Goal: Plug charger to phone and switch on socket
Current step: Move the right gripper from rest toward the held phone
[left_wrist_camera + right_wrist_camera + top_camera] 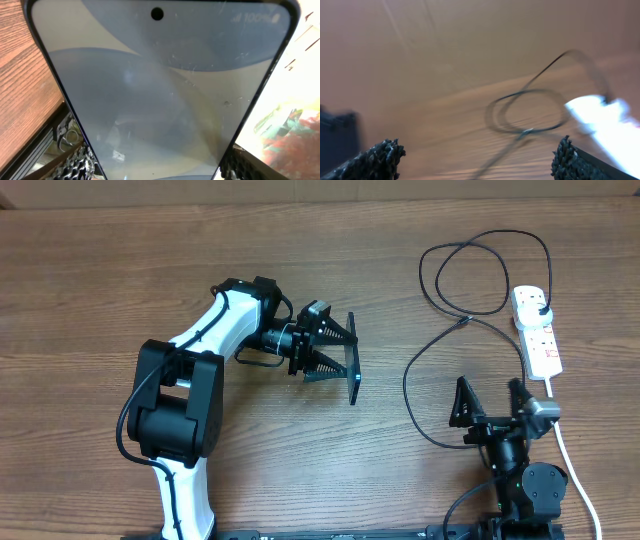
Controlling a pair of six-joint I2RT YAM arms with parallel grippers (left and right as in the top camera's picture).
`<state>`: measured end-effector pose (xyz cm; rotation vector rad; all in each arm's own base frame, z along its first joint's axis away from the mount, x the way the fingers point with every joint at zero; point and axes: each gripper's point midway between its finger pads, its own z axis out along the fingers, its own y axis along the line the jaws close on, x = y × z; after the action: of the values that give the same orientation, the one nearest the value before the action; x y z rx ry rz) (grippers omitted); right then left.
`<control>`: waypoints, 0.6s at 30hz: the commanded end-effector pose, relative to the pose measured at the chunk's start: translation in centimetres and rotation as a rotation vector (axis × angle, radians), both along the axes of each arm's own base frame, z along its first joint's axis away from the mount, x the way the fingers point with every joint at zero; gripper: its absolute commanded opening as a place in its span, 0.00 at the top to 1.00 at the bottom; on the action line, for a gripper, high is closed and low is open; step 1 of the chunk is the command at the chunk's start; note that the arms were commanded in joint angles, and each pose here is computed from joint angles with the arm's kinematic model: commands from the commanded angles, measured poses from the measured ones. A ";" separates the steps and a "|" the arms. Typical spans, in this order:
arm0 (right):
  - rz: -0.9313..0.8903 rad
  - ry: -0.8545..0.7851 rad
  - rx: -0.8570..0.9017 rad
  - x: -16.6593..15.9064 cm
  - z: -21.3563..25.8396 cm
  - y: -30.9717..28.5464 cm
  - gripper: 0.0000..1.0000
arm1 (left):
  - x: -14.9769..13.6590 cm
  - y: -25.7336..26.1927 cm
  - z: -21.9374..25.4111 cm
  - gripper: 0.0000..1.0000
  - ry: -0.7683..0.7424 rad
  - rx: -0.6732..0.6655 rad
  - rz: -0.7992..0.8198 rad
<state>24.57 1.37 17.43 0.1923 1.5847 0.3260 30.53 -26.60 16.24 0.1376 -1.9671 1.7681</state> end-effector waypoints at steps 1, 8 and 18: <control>0.181 0.063 0.411 -0.6 0.0 3.2 0.00 | 0.9 -0.1 1.2 0.43 -0.001 -0.053 0.019; 0.509 0.155 0.478 -3.0 0.2 8.4 0.00 | 0.9 -0.1 1.2 0.43 -0.001 -0.053 0.019; 0.571 0.110 0.312 -4.4 2.7 9.2 0.00 | 0.9 -0.1 1.2 0.42 0.000 -0.053 0.019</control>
<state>21.18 10.12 17.15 0.1053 1.7118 1.0704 30.55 -26.60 16.23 0.1369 -1.9675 1.7686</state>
